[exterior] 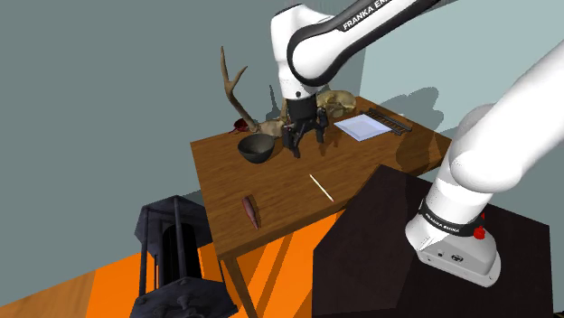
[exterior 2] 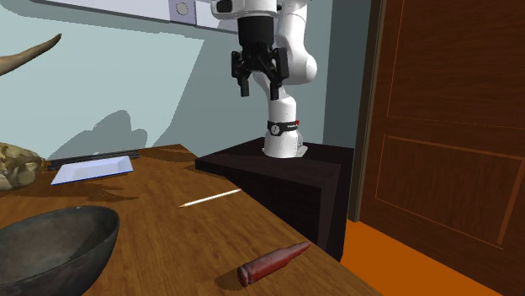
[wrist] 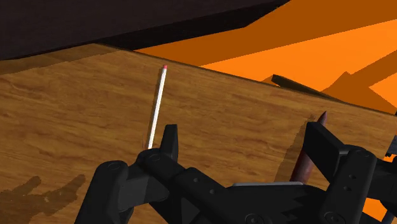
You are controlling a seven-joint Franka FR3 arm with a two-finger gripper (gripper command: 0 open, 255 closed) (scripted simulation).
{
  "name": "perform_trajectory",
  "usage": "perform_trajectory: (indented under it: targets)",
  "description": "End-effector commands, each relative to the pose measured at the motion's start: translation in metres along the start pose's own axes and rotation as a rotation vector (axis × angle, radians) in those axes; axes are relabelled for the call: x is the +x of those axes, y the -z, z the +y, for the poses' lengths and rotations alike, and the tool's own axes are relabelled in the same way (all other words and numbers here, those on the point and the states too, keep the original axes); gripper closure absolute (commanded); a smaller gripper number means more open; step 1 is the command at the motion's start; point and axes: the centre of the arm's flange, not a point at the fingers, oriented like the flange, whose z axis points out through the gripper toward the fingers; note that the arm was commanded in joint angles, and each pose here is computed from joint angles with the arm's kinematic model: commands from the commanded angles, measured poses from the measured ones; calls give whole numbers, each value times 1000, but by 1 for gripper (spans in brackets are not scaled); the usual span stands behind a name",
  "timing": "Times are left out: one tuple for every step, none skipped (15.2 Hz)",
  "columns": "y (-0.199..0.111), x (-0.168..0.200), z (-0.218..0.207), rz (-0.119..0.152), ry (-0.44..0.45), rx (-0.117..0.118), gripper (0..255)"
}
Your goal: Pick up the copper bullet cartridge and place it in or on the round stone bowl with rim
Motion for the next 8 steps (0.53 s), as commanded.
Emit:
perform_trajectory:
  targets:
    - [-17,11,-16,2,-16,6,0]
    - [-26,17,-23,2,-24,8,0]
    - [-35,23,-31,2,-31,11,0]
    - [-44,29,-39,3,-38,13,0]
    - [-52,35,-46,3,-46,15,0]
    - [-61,41,-54,3,-53,18,0]
    - [-69,47,-61,3,-61,20,0]
    - [-78,53,-69,4,-68,22,0]
